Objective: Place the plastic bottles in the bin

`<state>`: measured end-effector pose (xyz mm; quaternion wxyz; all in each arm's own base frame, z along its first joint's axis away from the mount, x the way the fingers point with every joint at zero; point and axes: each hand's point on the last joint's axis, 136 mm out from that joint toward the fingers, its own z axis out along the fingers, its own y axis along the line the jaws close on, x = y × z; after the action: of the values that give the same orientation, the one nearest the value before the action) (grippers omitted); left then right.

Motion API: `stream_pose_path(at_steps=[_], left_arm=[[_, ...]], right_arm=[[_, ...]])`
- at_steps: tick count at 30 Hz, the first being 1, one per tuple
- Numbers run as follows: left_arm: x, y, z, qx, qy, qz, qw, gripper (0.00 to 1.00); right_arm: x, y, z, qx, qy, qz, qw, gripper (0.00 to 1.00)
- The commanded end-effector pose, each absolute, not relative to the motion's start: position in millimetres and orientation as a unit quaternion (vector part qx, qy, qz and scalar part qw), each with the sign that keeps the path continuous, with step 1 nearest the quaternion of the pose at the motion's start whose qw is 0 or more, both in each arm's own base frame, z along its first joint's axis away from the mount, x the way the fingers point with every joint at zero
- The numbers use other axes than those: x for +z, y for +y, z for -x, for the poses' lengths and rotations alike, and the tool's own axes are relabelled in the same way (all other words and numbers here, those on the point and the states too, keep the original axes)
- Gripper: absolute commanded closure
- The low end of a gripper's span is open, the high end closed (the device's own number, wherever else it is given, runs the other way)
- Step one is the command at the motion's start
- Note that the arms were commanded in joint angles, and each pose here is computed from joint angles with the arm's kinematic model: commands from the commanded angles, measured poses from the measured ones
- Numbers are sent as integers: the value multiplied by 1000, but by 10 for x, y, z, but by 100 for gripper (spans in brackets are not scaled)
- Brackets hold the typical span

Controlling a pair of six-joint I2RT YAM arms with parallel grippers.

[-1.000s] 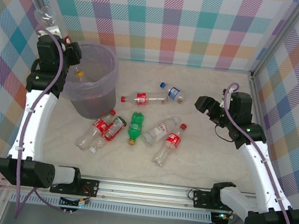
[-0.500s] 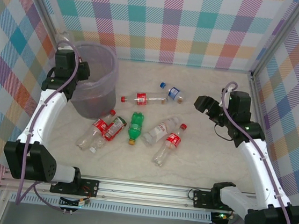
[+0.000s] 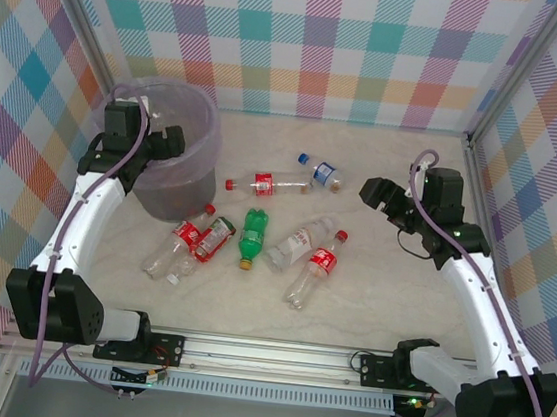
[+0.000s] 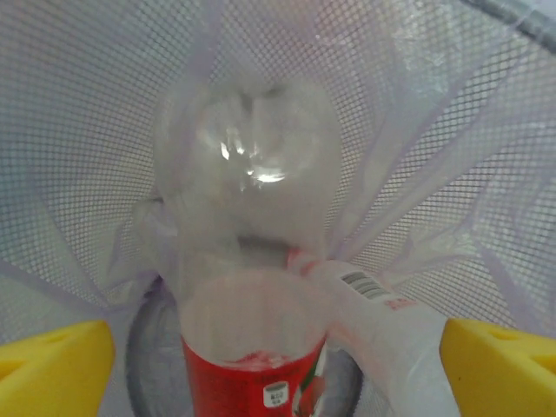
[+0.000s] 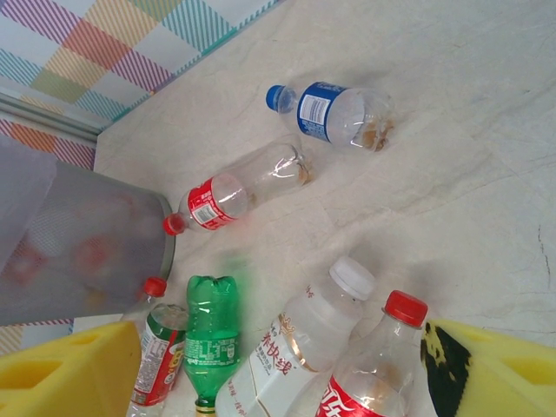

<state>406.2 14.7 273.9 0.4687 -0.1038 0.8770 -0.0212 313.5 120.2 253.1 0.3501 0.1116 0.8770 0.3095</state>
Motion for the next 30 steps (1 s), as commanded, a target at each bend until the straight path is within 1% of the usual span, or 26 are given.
stream_pose_path(at_steps=[1, 10, 14, 18, 21, 25, 27, 30], left_arm=[[2844, 111, -4005, -36, 875, 96, 473, 0], [2922, 42, -4045, -55, 873, 88, 476, 0], [3034, 17, -4046, -62, 869, 83, 484, 0], [3201, -23, -4044, -72, 863, 77, 494, 0], [3326, -54, -4035, -83, 855, 75, 507, 0], [3528, -88, -3963, -88, 844, 70, 524, 0], [3687, -113, -3881, -70, 837, 63, 539, 0], [3892, -301, -3714, -44, 831, 25, 553, 0]], right_arm=[[2670, 1267, -3175, 328, 866, -99, 365, 16], [2516, 1281, -3223, 318, 878, -98, 344, 17], [2485, 1263, -3222, 310, 882, -99, 340, 17], [2377, 1096, -3121, 258, 901, -103, 332, 17], [2268, 1015, -2999, 231, 917, -103, 309, 17], [2028, 1186, -2812, 282, 917, -101, 265, 19], [1823, 1263, -2710, 303, 916, -114, 237, 19], [1589, 1391, -2619, 322, 915, -126, 208, 20]])
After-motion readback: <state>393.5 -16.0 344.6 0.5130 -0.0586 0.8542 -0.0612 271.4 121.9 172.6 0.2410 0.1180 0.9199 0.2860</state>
